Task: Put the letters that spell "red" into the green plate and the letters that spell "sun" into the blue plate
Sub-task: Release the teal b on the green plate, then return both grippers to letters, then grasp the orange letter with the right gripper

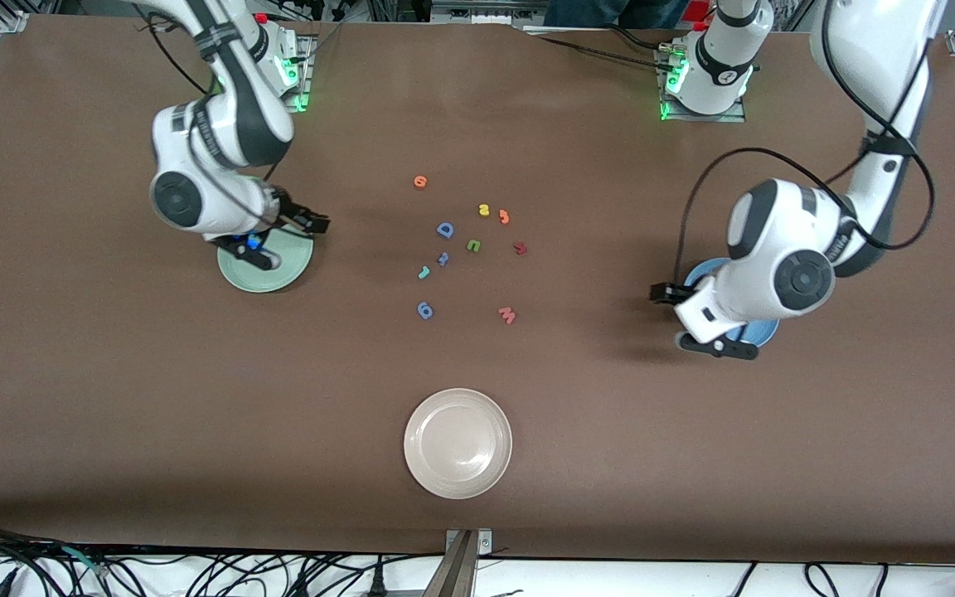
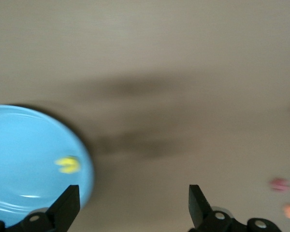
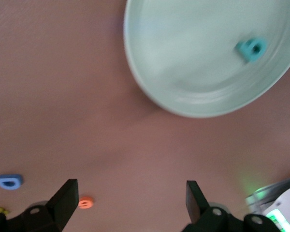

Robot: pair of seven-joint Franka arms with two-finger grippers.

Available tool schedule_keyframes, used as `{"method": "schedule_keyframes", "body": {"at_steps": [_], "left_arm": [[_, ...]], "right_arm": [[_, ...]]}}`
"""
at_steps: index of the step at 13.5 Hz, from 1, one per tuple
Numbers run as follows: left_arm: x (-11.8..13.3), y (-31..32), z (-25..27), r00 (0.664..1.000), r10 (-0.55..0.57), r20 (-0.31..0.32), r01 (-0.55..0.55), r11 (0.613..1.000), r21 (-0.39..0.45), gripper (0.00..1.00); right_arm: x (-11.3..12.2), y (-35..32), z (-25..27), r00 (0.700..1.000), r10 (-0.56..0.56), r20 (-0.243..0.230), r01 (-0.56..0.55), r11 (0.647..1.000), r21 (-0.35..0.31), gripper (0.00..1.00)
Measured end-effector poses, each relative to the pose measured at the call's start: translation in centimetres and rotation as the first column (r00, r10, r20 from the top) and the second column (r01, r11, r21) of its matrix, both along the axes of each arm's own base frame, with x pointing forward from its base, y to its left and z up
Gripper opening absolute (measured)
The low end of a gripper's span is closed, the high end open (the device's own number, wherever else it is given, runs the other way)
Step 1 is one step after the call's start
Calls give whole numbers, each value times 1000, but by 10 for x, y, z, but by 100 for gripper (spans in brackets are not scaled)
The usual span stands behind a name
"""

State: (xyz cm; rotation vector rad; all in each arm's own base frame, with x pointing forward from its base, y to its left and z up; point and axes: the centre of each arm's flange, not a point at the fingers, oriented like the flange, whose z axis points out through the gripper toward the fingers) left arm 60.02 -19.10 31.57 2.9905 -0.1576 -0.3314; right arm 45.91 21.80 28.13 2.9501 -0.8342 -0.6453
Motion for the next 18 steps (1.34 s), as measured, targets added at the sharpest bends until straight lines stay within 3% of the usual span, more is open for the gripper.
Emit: {"method": "schedule_keyframes", "body": {"at_steps": [3, 6, 8, 13, 15, 18], "left_arm": [[-39, -92, 47, 1000, 24, 11, -23, 997, -78, 100], [-95, -180, 82, 999, -19, 34, 22, 996, -83, 100], [-121, -212, 91, 998, -17, 59, 19, 999, -41, 100], [-138, -260, 146, 988, 18, 154, 0, 993, -116, 100], [-142, -278, 128, 984, 16, 180, 12, 989, -150, 100], [-152, -299, 89, 984, -33, 173, 55, 991, -126, 100]], "right_arm": [[-25, 69, 0, 992, -122, 45, 123, 992, -13, 98], [-48, 113, -13, 981, -186, 58, 187, 982, -19, 98], [-63, 136, -29, 974, -216, 71, 217, 976, -6, 98], [-96, 150, -91, 964, -248, 93, 247, 969, 29, 98], [-110, 150, -113, 961, -255, 106, 251, 967, 46, 98], [-124, 155, -125, 964, -252, 90, 249, 968, 42, 98]]}}
